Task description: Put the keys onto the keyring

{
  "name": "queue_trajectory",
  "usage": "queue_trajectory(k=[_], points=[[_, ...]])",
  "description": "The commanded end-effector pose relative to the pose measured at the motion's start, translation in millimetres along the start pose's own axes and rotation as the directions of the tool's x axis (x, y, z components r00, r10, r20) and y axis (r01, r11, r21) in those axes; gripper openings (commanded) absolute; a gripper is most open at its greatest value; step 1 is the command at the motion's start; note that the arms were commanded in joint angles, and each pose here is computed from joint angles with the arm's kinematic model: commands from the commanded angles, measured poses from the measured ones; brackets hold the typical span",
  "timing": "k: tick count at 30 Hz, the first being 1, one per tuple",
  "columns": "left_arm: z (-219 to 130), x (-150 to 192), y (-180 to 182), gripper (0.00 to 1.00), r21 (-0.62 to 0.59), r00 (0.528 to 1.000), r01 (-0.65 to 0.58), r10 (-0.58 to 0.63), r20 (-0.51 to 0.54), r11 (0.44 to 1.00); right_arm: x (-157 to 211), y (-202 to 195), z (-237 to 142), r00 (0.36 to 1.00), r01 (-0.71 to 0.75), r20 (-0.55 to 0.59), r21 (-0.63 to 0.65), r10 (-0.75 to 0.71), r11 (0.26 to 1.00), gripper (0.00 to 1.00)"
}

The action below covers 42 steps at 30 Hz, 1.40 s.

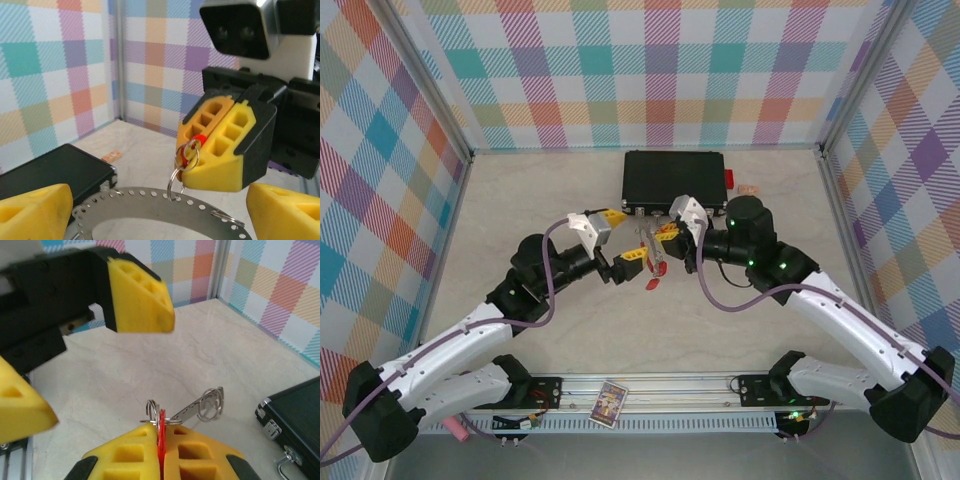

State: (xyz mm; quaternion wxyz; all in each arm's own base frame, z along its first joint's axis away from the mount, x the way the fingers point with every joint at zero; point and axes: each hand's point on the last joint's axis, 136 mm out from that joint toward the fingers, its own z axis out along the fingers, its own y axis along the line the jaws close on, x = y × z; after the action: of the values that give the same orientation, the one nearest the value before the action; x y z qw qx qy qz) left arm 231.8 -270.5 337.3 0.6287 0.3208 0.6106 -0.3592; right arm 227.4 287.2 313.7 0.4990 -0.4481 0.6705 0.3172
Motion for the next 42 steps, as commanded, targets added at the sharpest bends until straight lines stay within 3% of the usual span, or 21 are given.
queue_trajectory(k=[1,3,7,19,34,42], points=[[-8,-10,15,0.93,-0.102,0.998,0.015,-0.008,0.064,0.995,8,-13,6,0.999,-0.012,-0.032,0.051,0.014,0.999,0.00],[-13,-10,26,1.00,-0.170,0.997,0.031,-0.018,0.078,0.985,15,-18,13,0.998,-0.023,-0.058,0.061,0.027,0.998,0.00],[-27,-10,47,1.00,-0.303,0.994,0.059,-0.027,0.109,0.951,27,-25,29,0.993,-0.052,-0.103,0.062,0.058,0.997,0.00],[-66,-13,74,1.00,-0.481,0.982,0.132,-0.046,0.185,0.867,50,-41,93,0.966,-0.216,-0.142,0.026,0.217,0.976,0.00],[-104,-37,79,1.00,-0.542,0.959,0.166,-0.006,0.284,0.824,80,-47,181,0.921,-0.328,-0.218,0.012,0.322,0.945,0.00],[-113,-39,83,1.00,-0.575,0.953,0.174,0.011,0.304,0.800,106,-51,196,0.904,-0.342,-0.264,0.030,0.337,0.939,0.00]])
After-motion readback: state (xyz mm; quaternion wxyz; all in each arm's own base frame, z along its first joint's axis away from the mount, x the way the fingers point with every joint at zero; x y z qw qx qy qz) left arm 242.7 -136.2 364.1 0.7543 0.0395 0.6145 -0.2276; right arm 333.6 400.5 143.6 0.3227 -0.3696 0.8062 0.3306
